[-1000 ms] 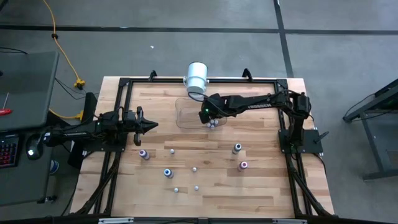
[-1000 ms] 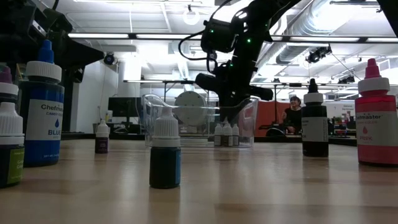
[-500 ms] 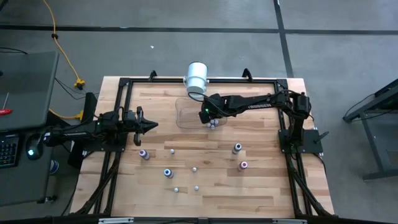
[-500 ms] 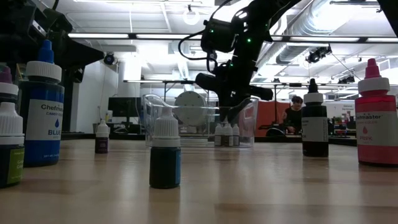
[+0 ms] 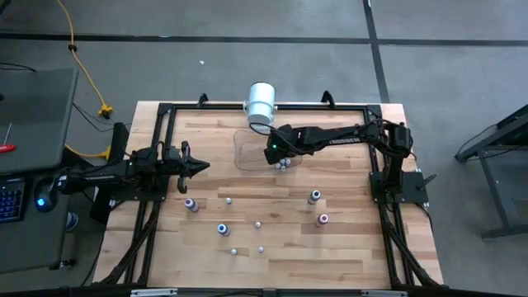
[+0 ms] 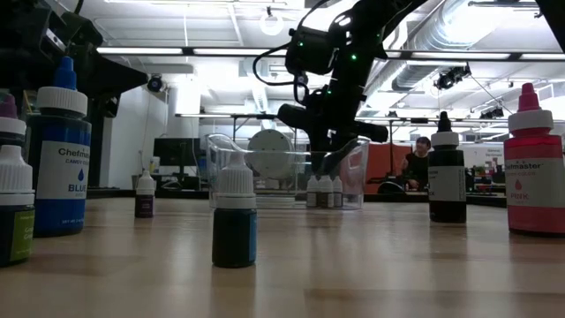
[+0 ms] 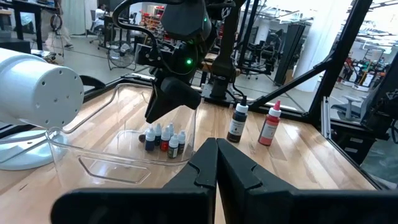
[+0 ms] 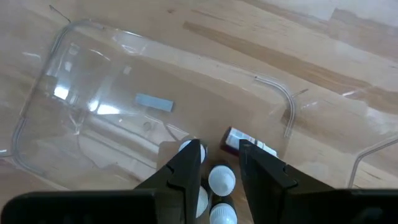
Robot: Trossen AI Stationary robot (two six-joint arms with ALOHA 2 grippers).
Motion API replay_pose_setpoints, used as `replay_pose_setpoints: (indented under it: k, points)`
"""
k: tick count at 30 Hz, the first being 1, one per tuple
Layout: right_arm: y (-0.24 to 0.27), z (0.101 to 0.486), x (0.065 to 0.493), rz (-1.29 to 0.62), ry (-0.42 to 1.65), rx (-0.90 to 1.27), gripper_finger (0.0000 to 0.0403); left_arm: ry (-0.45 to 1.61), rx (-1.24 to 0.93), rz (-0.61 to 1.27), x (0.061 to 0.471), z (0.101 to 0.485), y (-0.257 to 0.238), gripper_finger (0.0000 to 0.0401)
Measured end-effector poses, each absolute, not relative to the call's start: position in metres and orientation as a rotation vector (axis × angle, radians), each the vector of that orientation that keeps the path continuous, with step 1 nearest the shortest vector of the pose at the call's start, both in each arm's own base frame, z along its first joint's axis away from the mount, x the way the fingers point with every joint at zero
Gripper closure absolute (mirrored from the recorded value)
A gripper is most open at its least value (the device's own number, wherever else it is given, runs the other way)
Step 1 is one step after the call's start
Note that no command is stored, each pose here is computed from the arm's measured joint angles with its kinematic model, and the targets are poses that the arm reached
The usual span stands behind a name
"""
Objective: Pick & Place food coloring
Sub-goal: Put the small purple food coloring bottle into the transparent bin
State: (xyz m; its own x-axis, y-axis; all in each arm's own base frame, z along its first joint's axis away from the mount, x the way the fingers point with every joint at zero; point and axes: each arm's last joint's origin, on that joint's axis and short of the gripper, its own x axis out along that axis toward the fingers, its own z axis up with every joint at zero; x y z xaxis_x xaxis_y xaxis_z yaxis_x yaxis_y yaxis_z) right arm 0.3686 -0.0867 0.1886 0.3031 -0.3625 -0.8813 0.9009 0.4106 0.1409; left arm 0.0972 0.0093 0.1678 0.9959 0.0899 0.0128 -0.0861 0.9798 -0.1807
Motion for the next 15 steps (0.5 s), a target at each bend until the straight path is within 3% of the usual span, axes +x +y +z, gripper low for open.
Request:
replay_pose_setpoints:
  k: [6,15]
  points:
    - [-0.087,0.195,0.372,-0.914,0.893,0.691,0.0299,-0.021,-0.181,0.089,0.097,0.168,0.009,0.04]
    - [-0.087,0.243,0.392,-0.719,0.88,0.48,0.0299,-0.021,-0.181,0.089,0.097,0.168,0.009,0.04]
